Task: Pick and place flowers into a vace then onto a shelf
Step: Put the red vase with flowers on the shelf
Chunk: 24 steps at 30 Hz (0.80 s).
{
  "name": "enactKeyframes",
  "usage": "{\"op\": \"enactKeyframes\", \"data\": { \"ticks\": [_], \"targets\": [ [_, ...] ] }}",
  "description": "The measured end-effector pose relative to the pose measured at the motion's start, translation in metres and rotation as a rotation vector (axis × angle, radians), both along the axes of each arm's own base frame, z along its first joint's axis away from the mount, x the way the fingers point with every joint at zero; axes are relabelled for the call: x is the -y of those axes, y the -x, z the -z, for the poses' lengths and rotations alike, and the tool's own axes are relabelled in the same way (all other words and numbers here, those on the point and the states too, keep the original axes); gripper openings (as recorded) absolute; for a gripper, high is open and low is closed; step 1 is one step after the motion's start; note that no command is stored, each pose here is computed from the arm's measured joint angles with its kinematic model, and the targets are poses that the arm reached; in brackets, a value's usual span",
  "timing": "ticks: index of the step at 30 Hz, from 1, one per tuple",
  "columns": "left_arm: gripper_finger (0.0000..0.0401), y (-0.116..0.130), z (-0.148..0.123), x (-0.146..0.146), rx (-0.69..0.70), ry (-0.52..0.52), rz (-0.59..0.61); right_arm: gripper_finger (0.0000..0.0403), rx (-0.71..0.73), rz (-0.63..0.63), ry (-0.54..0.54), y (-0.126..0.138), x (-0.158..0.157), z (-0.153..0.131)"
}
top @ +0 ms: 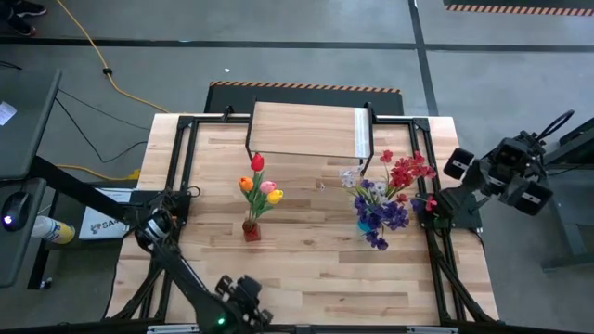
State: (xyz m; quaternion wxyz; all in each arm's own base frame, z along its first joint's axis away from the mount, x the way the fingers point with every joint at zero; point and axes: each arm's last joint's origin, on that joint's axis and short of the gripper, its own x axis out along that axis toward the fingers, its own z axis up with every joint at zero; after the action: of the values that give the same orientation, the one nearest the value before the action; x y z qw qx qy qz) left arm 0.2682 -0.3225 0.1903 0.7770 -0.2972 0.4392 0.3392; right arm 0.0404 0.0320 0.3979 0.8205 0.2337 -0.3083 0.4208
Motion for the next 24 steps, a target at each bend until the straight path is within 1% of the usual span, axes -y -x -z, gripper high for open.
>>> {"op": "enactKeyframes", "data": {
  "ticks": [2, 5, 7, 11, 15, 20, 24],
  "targets": [
    [0.0046, -0.001, 0.012, -0.011, -0.004, -0.074, -0.010, 0.0159, -0.003, 0.006, -0.005, 0.000, 0.000, 0.000],
    [0.0046, -0.004, 0.023, -0.026, -0.006, -0.183, 0.001, 0.0156, -0.005, 0.008, -0.007, 0.000, 0.000, 0.000],
    [0.0046, -0.005, 0.028, -0.036, -0.049, -0.233, -0.001, 0.0153, -0.007, 0.008, -0.007, 0.000, 0.000, 0.000],
    [0.0046, -0.007, 0.028, -0.050, -0.107, -0.277, -0.058, 0.0149, -0.025, -0.014, -0.020, 0.000, 0.000, 0.000],
    [0.0046, -0.006, 0.019, -0.054, -0.085, -0.314, -0.148, 0.0152, -0.024, -0.013, -0.014, -0.001, 0.000, 0.000],
    [0.0046, -0.005, 0.004, -0.055, -0.114, -0.344, -0.158, 0.0152, -0.027, -0.008, -0.006, -0.001, 0.000, 0.001],
    [0.0047, -0.006, -0.003, -0.057, -0.131, -0.358, -0.165, 0.0147, -0.016, 0.005, 0.002, -0.001, 0.000, 0.001]
  ]
}}
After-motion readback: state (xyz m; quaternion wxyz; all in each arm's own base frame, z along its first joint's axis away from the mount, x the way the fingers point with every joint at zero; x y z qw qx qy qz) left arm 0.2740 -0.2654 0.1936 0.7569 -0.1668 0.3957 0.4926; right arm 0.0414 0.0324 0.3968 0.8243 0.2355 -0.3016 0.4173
